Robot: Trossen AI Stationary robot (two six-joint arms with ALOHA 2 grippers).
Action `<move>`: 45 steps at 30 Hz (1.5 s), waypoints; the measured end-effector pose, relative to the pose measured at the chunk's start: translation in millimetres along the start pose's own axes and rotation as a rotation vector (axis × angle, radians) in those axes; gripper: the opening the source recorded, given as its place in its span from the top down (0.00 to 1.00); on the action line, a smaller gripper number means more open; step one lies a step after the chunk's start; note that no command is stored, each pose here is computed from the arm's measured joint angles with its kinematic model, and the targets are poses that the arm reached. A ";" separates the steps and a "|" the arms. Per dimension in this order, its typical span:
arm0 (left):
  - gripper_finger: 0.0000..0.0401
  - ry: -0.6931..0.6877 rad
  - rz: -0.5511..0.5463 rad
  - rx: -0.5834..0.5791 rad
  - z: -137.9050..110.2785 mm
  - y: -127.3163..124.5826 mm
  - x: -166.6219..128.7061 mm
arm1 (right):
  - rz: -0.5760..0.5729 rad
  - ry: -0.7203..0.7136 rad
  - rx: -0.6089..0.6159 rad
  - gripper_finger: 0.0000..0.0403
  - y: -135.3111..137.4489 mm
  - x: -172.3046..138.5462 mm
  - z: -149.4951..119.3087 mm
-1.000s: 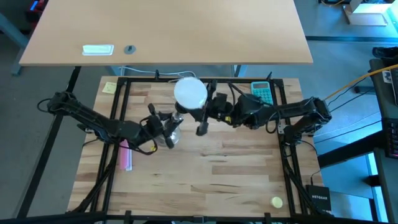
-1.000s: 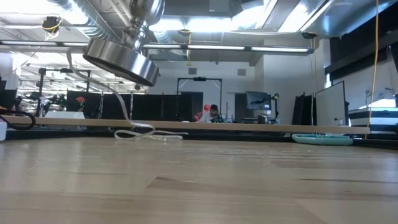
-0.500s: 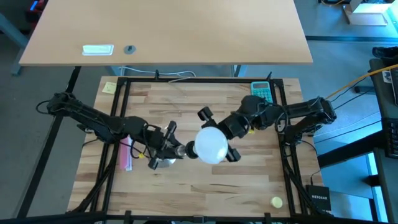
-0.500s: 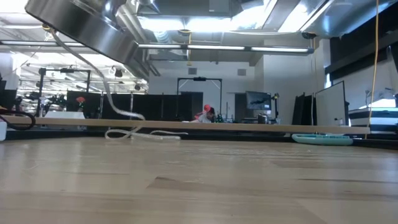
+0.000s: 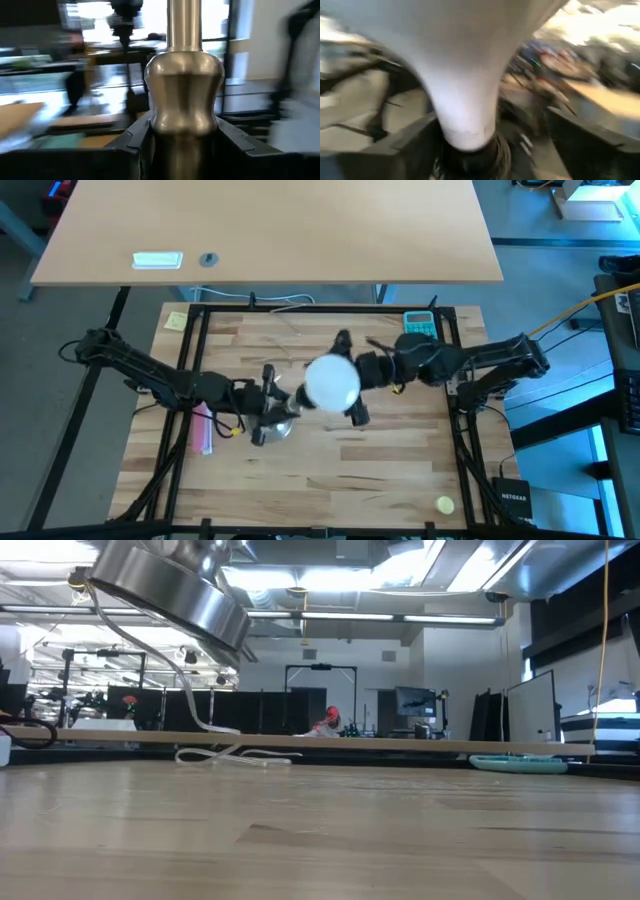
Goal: Screw lightbulb
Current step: Remove the white lightbulb from the silver lamp
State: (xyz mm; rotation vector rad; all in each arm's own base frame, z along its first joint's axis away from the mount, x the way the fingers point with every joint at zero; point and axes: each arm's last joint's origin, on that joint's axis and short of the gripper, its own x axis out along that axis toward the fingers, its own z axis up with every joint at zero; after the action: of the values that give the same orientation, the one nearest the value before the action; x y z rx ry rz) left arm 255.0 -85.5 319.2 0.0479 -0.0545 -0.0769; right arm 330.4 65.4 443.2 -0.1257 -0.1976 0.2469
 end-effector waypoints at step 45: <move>0.68 0.037 0.604 0.335 9.4 -5.0 -5.7 | -0.355 -0.265 -0.065 0.59 -14.0 20.3 -1.3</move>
State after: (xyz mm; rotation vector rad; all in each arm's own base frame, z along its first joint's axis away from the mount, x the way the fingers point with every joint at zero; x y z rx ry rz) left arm 248.4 -90.4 328.0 0.3649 -0.0422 0.5379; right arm 353.1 57.0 447.7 -0.1202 -0.4857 -0.0988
